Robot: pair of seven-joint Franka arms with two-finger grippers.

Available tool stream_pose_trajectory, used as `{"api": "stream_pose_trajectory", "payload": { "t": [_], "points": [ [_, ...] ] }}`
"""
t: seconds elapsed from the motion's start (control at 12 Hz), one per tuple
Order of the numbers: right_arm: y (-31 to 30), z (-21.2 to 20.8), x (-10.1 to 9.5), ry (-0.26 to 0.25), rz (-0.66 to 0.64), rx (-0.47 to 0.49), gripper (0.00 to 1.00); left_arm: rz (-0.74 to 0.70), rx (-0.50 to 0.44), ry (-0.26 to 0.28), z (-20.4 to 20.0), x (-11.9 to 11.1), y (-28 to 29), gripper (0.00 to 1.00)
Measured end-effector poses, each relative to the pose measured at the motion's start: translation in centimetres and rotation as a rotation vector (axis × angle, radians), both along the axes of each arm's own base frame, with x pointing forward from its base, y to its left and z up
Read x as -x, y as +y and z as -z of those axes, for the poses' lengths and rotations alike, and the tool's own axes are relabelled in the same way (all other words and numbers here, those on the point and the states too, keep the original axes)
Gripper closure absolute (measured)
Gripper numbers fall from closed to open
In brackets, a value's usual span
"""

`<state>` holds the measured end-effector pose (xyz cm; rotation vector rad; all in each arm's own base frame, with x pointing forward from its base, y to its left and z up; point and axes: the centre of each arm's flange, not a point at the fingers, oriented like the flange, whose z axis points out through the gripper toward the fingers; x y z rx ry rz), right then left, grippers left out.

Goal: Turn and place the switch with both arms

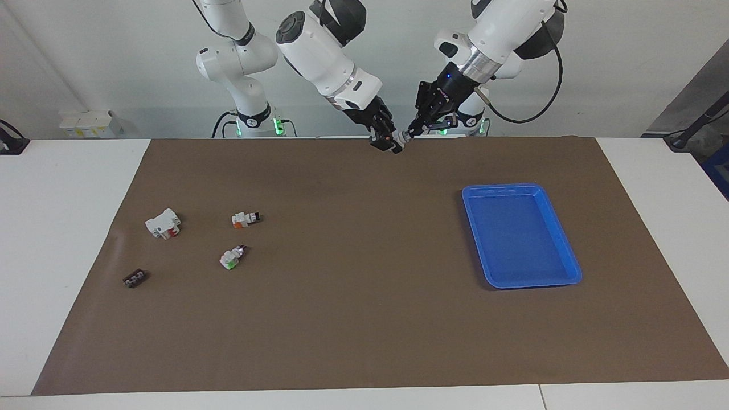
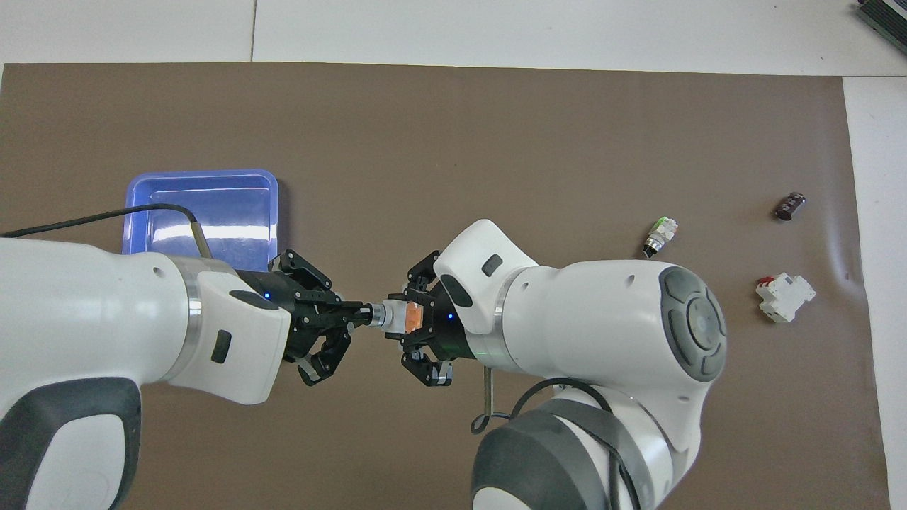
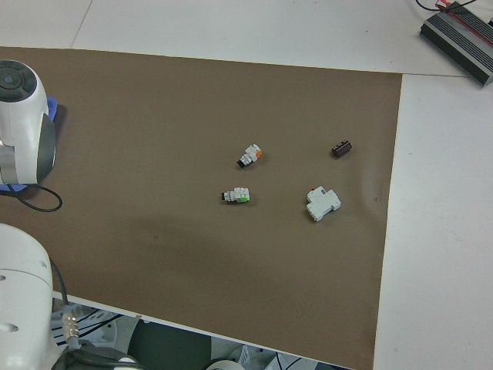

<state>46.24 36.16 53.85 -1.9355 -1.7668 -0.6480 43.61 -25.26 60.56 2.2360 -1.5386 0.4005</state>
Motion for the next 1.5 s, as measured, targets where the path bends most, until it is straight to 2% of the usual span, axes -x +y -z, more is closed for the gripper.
{"api": "stream_pose_trajectory", "payload": {
  "t": [0.33,0.42,0.75,0.92,1.08,1.17,1.25,1.5],
  "points": [
    [0.1,-0.2,0.0,0.01,0.016,-0.003,0.58,-0.001,-0.001,-0.002,-0.1,-0.1,0.1,0.9],
    [-0.4,-0.4,-0.2,0.009,0.026,-0.004,0.51,-0.001,-0.033,-0.005,0.2,-0.3,0.7,0.9],
    [-3.2,-1.8,-1.2,0.008,0.063,-0.005,0.01,-0.013,-0.08,-0.008,1.0,-1.4,2.9,0.9],
    [-6.3,-2.6,-2.2,0.037,0.091,0.006,0.0,-0.007,-0.135,-0.03,1.2,-1.6,3.4,0.9],
    [-10.7,-3.3,-3.3,0.078,0.135,0.018,0.0,0.001,-0.24,-0.055,1.7,-2.0,4.8,0.9],
    [-12.6,-3.7,-3.9,0.08,0.165,0.019,0.0,0.012,-0.305,-0.047,2.1,-2.0,5.6,0.9],
    [-14.2,-3.9,-4.5,0.074,0.19,0.03,0.0,0.014,-0.367,-0.028,2.5,-2.1,6.8,0.9],
    [-18.8,-3.6,-6.2,0.017,0.243,0.154,0.0,0.009,-0.549,0.02,4.0,-2.0,10.6,0.9]
  ]
}}
